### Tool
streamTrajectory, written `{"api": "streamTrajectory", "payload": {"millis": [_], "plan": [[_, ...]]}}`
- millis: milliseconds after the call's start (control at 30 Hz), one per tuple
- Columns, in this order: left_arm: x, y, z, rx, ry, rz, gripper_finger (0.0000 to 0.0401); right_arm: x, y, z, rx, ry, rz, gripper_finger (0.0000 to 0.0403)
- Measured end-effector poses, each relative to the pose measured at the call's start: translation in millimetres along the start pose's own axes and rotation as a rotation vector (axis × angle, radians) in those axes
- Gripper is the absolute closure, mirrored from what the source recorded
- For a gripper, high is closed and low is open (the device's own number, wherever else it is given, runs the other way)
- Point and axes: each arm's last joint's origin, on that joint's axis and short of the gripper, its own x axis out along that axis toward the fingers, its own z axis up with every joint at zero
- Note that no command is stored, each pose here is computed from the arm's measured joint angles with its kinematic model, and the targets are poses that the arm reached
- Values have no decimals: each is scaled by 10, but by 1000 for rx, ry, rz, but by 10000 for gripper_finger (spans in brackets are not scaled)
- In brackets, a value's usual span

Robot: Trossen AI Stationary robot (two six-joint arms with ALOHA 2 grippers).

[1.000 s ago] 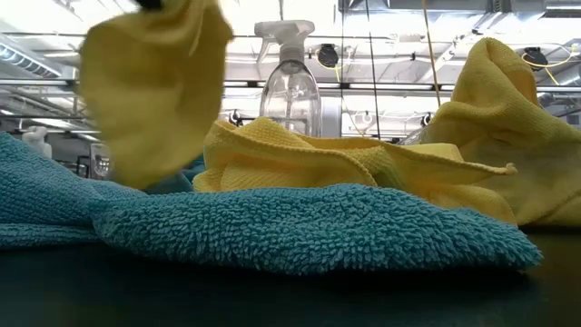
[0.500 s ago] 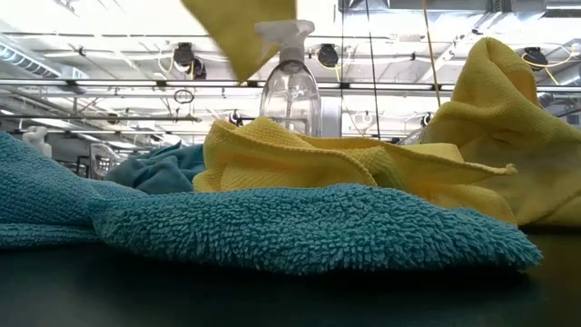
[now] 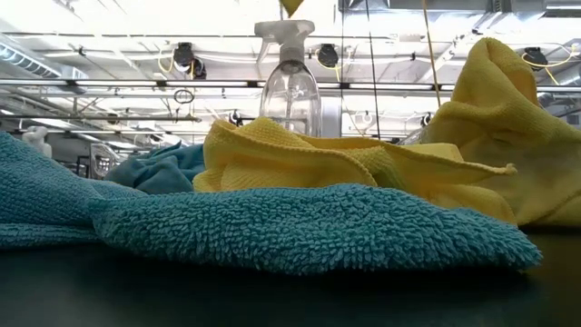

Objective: Sort microfiber towel by color & place in baskets
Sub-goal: Put the yellow microfiber towel into the bottom transparent bin

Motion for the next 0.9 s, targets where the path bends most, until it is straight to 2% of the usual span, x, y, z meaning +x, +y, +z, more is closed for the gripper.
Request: {"api": "streamTrajectory", "payload": {"millis": [167, 267, 400, 700, 900], "plan": [[210, -57, -71, 18, 5, -85, 397, 52, -151, 1, 41, -83, -41, 97], [334, -96, -120, 45, 9, -139, 397, 102, -204, -37, 82, -126, -15, 97], [464, -146, -166, 82, 12, -160, 397, 171, -232, -120, 133, -147, 58, 97], [536, -86, -133, 93, -78, -233, 397, 247, -252, -254, 214, -128, 160, 98], [606, -28, -148, 87, -106, -265, 397, 251, -250, -247, 241, -170, 209, 143]]}}
